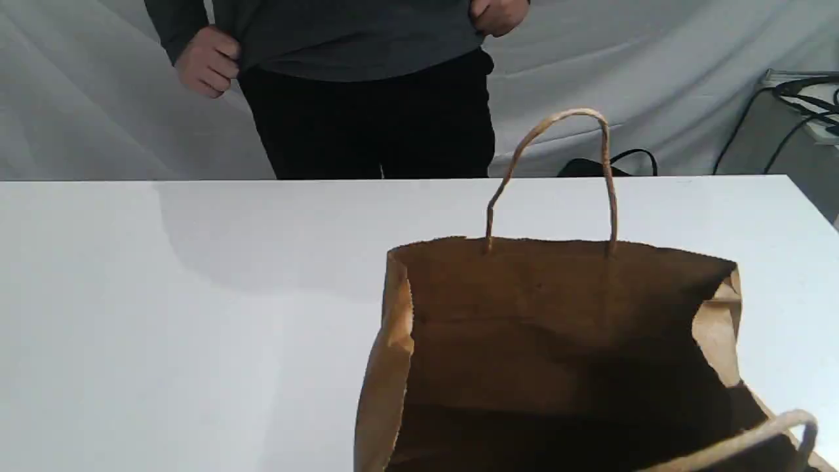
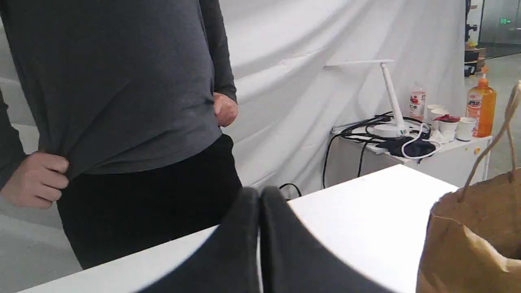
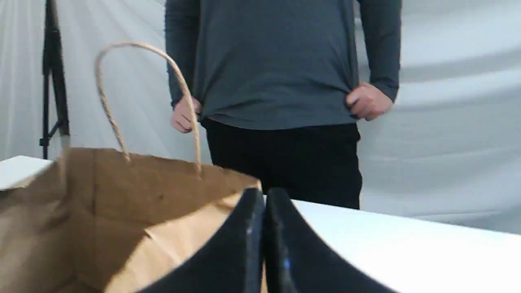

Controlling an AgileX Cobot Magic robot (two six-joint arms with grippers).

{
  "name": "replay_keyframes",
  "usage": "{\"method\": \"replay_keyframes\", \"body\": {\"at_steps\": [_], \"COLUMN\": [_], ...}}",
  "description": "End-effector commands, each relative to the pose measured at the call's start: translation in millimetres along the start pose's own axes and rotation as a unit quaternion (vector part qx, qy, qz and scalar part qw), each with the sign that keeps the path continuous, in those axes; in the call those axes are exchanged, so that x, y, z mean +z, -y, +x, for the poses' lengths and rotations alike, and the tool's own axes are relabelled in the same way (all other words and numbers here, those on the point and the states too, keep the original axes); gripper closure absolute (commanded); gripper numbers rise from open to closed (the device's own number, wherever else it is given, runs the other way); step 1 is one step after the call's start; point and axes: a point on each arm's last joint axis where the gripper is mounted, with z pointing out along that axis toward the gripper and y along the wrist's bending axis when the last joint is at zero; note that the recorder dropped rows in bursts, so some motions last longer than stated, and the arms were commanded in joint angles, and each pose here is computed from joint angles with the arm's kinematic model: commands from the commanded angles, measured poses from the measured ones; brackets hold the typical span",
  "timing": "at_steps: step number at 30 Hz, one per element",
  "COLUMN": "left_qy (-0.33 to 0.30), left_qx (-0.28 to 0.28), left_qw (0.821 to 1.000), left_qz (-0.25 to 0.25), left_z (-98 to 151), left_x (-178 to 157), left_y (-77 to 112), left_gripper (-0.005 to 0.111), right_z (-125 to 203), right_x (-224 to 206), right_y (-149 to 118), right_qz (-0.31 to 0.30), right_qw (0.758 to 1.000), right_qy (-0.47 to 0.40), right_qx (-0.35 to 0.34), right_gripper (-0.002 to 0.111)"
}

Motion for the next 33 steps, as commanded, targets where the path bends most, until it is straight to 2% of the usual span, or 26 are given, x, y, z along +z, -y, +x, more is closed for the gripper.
{"method": "replay_keyframes", "body": {"at_steps": [1, 6, 10, 18, 21, 24, 28, 33], "left_qy": [0.001, 0.0, 0.0, 0.0, 0.0, 0.0, 0.0, 0.0], "left_qx": [-0.003, 0.001, 0.001, 0.001, 0.001, 0.001, 0.001, 0.001], "left_qw": [1.0, 1.0, 1.0, 1.0, 1.0, 1.0, 1.0, 1.0], "left_qz": [0.001, 0.001, 0.001, 0.001, 0.001, 0.001, 0.001, 0.001], "left_z": [1.2, 1.4, 1.4, 1.4, 1.4, 1.4, 1.4, 1.4], "left_x": [-0.9, -0.9, -0.9, -0.9, -0.9, -0.9, -0.9, -0.9], "left_y": [0.6, 0.6, 0.6, 0.6, 0.6, 0.6, 0.6, 0.6], "left_gripper": [0.107, 0.107, 0.107, 0.107, 0.107, 0.107, 0.107, 0.107], "right_z": [27.2, 43.9, 41.9, 31.2, 33.0, 37.3, 38.4, 39.6], "right_x": [4.4, 7.1, 6.9, 5.8, 5.7, 5.0, 2.7, 2.8], "right_y": [5.5, 5.5, 6.4, 8.5, 8.8, 13.0, 22.7, 27.2], "right_qz": [0.031, 0.037, 0.041, 0.057, 0.059, 0.08, 0.135, 0.157], "right_qw": [0.999, 0.999, 0.998, 0.998, 0.997, 0.994, 0.99, 0.984], "right_qy": [-0.008, -0.028, -0.024, 0.003, -0.01, -0.036, -0.04, -0.019], "right_qx": [0.004, -0.01, -0.034, -0.018, -0.053, -0.063, -0.027, -0.077], "right_gripper": [0.108, 0.108, 0.108, 0.108, 0.108, 0.108, 0.108, 0.108]}}
